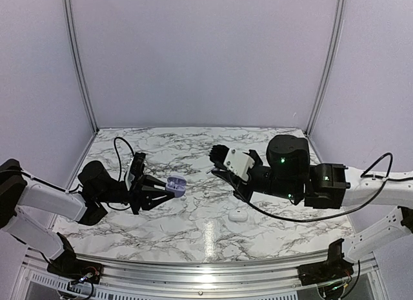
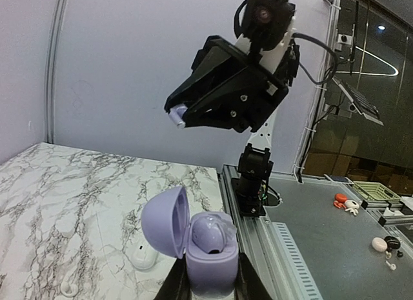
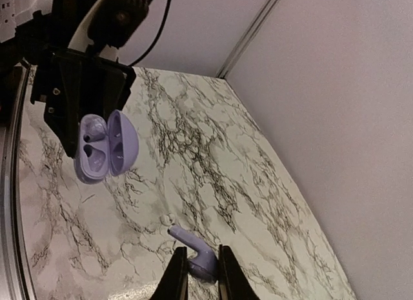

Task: Insert the wireless bluetooth earbuds into the charging case

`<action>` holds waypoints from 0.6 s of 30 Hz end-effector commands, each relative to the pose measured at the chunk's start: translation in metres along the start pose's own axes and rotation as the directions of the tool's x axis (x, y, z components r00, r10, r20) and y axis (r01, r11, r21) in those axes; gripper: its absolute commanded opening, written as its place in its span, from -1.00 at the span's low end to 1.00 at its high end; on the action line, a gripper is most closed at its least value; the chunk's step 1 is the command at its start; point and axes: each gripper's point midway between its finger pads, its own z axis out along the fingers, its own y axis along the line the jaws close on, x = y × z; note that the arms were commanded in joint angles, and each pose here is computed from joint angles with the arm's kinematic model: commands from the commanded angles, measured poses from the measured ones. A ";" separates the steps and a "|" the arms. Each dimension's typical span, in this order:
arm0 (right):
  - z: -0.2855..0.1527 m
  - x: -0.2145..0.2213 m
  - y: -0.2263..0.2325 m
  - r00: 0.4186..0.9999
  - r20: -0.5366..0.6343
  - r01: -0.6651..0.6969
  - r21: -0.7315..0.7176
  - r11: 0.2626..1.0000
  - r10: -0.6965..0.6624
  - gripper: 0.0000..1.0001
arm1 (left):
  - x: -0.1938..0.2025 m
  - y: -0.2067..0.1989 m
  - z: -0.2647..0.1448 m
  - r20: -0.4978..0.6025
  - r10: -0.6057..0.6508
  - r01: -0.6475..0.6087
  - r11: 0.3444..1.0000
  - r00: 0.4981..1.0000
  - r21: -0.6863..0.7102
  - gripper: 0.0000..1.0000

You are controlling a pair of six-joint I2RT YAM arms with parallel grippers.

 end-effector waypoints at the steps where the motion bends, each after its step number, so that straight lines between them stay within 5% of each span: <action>1: -0.015 -0.028 0.012 0.981 0.024 0.189 0.028 0.982 -0.190 -0.83 | -0.004 -0.011 0.004 -0.015 0.004 -0.002 0.996 1.000 0.095 -1.00; 18: -0.009 -0.047 0.053 0.902 0.028 0.432 -0.012 0.902 -0.432 -0.85 | 0.001 -0.019 0.010 -0.064 -0.077 0.087 0.980 0.995 0.178 -1.00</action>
